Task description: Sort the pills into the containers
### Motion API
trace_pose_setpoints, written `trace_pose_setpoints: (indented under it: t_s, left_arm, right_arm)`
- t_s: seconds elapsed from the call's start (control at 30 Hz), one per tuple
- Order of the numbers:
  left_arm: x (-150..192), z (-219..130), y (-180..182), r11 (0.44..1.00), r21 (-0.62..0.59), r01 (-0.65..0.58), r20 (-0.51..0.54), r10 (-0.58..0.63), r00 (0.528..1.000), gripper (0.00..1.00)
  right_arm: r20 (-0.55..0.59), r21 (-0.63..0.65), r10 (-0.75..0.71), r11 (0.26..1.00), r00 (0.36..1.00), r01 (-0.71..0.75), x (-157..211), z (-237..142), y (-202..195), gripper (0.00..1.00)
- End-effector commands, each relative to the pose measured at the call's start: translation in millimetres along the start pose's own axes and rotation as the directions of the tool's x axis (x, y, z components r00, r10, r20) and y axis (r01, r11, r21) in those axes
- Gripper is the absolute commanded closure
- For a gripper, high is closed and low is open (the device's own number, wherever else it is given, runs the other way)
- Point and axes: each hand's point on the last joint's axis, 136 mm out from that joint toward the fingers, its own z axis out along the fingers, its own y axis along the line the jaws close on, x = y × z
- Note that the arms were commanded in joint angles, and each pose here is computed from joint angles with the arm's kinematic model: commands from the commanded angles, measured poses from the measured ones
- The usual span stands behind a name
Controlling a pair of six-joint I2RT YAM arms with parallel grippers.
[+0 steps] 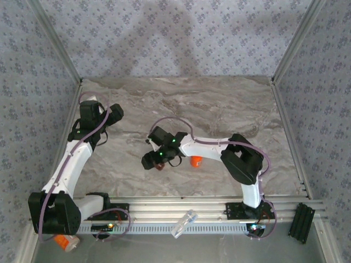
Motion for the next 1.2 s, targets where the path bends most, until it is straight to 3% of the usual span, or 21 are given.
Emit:
trace_pose_setpoints:
  t_s: [0.0,0.2,0.37,0.63,1.17]
  left_arm:
    - [2.5,2.3,2.0,1.000,-0.001,0.019,-0.011,-0.019,1.000,0.00]
    - [2.4,1.2,3.4,1.000,-0.006,0.017,-0.009,-0.017,1.000,0.00]
    - [3.1,0.7,4.2,1.000,-0.009,0.015,-0.009,-0.015,1.000,0.00]
    - [1.7,1.3,4.1,1.000,-0.011,0.017,-0.007,-0.017,1.000,0.00]
    - [1.1,2.5,2.6,1.000,-0.007,0.023,-0.008,-0.023,1.000,0.00]
  right_arm:
    - [-0.022,0.008,-0.003,1.000,1.000,0.004,10.7,-3.0,4.3,0.15]
    - [-0.016,0.187,-0.080,0.979,0.997,0.081,11.2,-11.6,-16.5,0.13]
    - [-0.074,0.278,-0.243,0.927,0.967,0.254,17.0,-14.5,-25.6,0.12]
    - [-0.057,0.240,-0.360,0.901,0.931,0.362,13.5,-28.4,-17.2,0.11]
    - [-0.118,0.151,-0.316,0.931,0.941,0.331,21.8,-4.2,-46.7,0.11]
